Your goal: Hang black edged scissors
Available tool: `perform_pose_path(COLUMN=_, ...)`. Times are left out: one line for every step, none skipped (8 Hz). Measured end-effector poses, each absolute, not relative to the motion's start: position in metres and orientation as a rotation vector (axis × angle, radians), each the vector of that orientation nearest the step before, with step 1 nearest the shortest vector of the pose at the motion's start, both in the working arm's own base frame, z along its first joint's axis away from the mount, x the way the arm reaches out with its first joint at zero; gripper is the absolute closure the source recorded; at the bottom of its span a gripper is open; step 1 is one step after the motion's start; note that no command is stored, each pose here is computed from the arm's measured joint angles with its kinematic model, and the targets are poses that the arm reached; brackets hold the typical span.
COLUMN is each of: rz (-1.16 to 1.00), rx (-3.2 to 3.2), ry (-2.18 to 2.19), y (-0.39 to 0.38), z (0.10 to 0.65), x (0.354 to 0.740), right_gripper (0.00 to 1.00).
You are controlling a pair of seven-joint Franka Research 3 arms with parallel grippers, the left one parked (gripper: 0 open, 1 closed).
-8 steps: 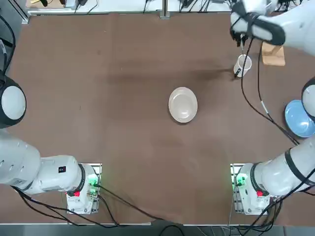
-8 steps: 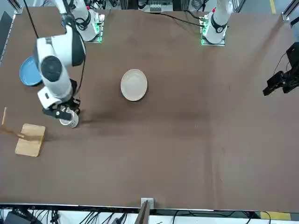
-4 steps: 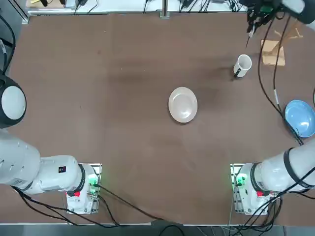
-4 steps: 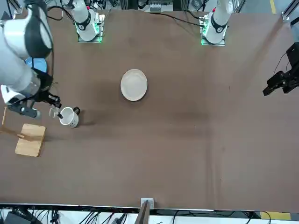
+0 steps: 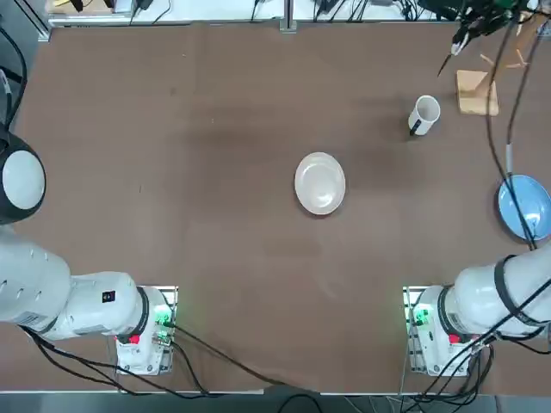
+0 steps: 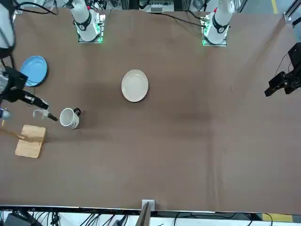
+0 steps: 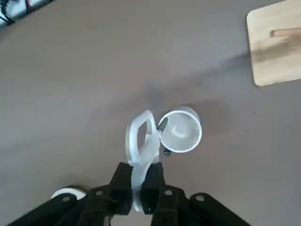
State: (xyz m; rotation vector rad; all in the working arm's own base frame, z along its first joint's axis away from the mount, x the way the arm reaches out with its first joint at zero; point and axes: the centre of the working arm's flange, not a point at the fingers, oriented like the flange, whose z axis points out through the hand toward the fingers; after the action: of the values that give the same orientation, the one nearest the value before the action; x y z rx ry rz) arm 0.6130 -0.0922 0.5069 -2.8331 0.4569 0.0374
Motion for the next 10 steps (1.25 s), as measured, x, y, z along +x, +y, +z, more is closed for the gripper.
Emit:
perform_pose_path(rz=0.037, rx=-2.807, ry=0.445, y=-0.118, z=0.509, x=0.617, right_gripper=0.88)
perform_pose_path(rz=0.029, rx=-2.797, ry=0.440, y=-0.137, z=0.510, x=0.623, right_gripper=0.88)
perform_pose_path(rz=0.016, rx=-2.790, ry=0.447, y=-0.149, z=0.511, x=0.629, right_gripper=0.88)
perform_pose_path(rz=0.000, rx=-2.777, ry=0.456, y=-0.154, z=0.513, x=0.633, right_gripper=0.88)
perform_pose_path(rz=-0.019, rx=-2.763, ry=0.465, y=-0.159, z=0.516, x=0.637, right_gripper=0.88)
perform_pose_path(rz=-0.040, rx=-2.757, ry=0.478, y=-0.167, z=0.520, x=0.640, right_gripper=0.88)
perform_pose_path(rz=-0.064, rx=-2.755, ry=0.493, y=-0.179, z=0.523, x=0.644, right_gripper=0.88)
perform_pose_path(rz=-0.078, rx=-2.755, ry=0.497, y=-0.192, z=0.524, x=0.646, right_gripper=0.88)
perform_pose_path(rz=-0.084, rx=-2.756, ry=0.487, y=-0.204, z=0.523, x=0.649, right_gripper=0.88)
perform_pose_path(rz=-0.086, rx=-2.754, ry=0.484, y=-0.215, z=0.521, x=0.651, right_gripper=0.88)
